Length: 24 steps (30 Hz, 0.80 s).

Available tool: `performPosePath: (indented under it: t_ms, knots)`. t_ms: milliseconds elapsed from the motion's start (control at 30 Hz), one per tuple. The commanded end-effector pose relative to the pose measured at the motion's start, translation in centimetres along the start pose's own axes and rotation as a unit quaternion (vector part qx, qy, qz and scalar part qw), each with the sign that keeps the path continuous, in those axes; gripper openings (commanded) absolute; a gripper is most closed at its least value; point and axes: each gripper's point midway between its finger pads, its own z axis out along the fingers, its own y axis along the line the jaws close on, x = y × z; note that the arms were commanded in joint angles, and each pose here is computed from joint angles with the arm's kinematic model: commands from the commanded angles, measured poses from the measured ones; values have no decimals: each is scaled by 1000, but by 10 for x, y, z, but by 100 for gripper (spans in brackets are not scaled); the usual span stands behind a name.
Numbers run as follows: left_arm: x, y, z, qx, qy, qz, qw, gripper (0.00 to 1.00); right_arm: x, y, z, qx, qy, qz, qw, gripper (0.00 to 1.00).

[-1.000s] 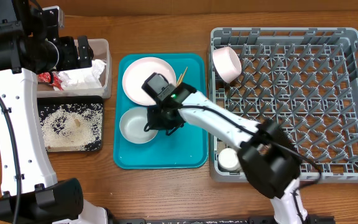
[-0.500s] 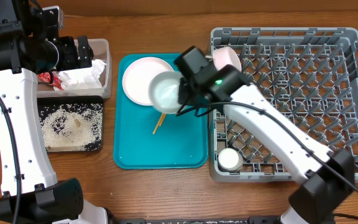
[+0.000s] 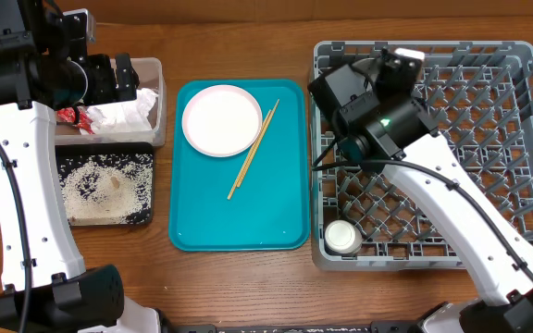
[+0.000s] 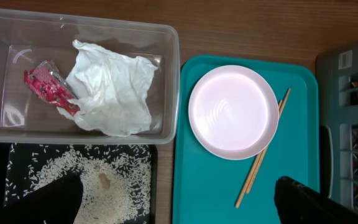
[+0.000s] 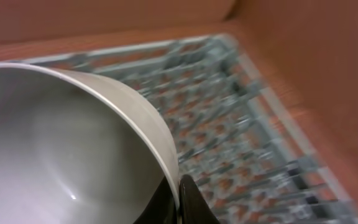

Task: Sort waste into correct bins and load items into the dishwasher
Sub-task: 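Carry the white bowl into the dish rack and release it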

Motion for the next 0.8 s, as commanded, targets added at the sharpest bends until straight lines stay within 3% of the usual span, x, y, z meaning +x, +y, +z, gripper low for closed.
performPosePath:
  t_ms: [0,267,767]
  knots:
    - [-1,0,0,-1,0,-6,1000,100,-5,-22,6,80,-65,5,995,4]
    - [-1,0,0,-1,0,-6,1000,100,46,-14,33,104,-44,-55,992,4]
    - [-1,0,0,-1,0,-6,1000,100,82,32,47,84,-22,-142,986,4]
